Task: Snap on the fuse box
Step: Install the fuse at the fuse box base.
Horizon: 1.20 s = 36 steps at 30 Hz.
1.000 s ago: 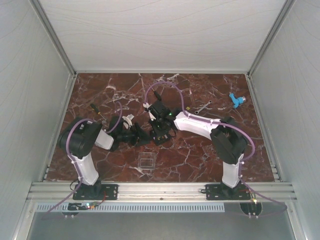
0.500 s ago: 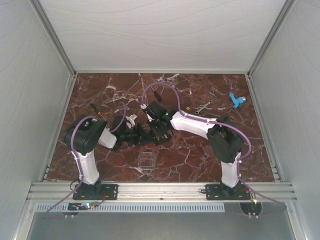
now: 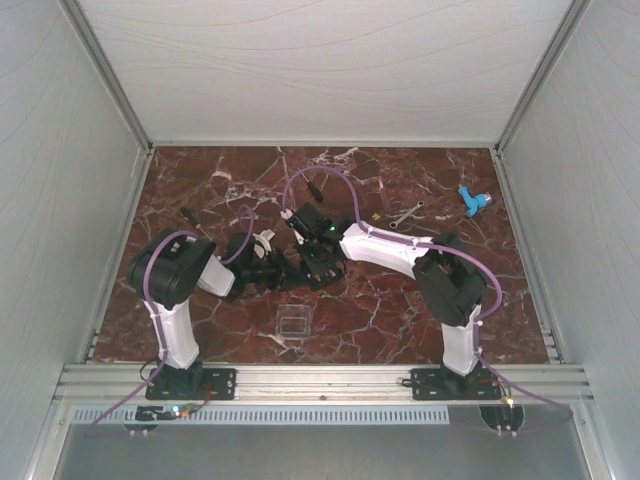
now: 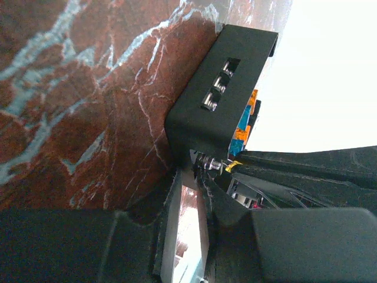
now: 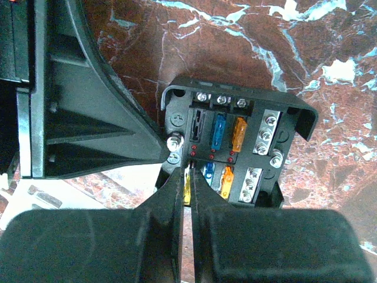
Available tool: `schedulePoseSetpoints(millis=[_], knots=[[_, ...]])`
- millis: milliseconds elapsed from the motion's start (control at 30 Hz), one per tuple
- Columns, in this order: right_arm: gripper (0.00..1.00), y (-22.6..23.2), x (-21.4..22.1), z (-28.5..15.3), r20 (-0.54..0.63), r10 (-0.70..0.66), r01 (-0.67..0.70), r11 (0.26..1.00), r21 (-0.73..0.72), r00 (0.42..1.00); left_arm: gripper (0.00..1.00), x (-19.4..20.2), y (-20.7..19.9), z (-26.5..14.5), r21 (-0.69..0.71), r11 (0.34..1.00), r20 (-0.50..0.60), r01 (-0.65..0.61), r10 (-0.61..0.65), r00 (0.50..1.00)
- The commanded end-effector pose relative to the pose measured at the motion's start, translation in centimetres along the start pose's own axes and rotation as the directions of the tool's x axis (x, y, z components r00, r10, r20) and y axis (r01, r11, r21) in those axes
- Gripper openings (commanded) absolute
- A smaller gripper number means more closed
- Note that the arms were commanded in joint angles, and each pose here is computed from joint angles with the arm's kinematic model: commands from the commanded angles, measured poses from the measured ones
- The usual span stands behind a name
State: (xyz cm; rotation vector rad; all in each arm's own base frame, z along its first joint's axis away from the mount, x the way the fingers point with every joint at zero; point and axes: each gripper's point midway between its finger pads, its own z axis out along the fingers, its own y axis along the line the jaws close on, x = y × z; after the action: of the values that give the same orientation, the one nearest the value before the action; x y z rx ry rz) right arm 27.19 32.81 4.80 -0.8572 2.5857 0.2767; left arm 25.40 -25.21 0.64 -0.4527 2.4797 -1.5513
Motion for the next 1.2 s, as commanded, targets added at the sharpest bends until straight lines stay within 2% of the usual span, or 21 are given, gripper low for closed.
schedulePoseSetpoints(millis=[0, 267, 400, 633, 1167], knots=[[0.00, 0.2, -0.4, 0.4, -0.006, -0.018, 0.018, 1.000, 0.009, 1.000, 0.17, -0.6, 1.2, 0.6, -0.044, 0.999, 0.028, 0.003, -0.002, 1.000], [0.00, 0.3, -0.3, 1.2, -0.019, -0.014, 0.014, 1.000, 0.016, 1.000, 0.16, -0.5, 1.4, 0.6, -0.049, 0.999, 0.026, 0.005, -0.004, 1.000], [0.13, 0.2, -0.5, 0.9, -0.011, -0.015, 0.016, 1.000, 0.027, 1.000, 0.16, -0.5, 1.3, 0.6, -0.048, 0.999, 0.025, 0.003, -0.001, 1.000], [0.22, 0.5, -1.6, -0.7, 0.049, -0.026, 0.024, 0.999, 0.039, 0.998, 0.16, -0.3, 1.3, 0.7, -0.049, 0.999, 0.021, 0.000, 0.001, 1.000], [0.20, -0.2, -0.8, -1.5, 0.040, -0.013, 0.010, 0.996, 0.083, 0.999, 0.15, -0.1, 1.1, 0.8, -0.046, 0.999, 0.018, -0.006, 0.007, 1.000]])
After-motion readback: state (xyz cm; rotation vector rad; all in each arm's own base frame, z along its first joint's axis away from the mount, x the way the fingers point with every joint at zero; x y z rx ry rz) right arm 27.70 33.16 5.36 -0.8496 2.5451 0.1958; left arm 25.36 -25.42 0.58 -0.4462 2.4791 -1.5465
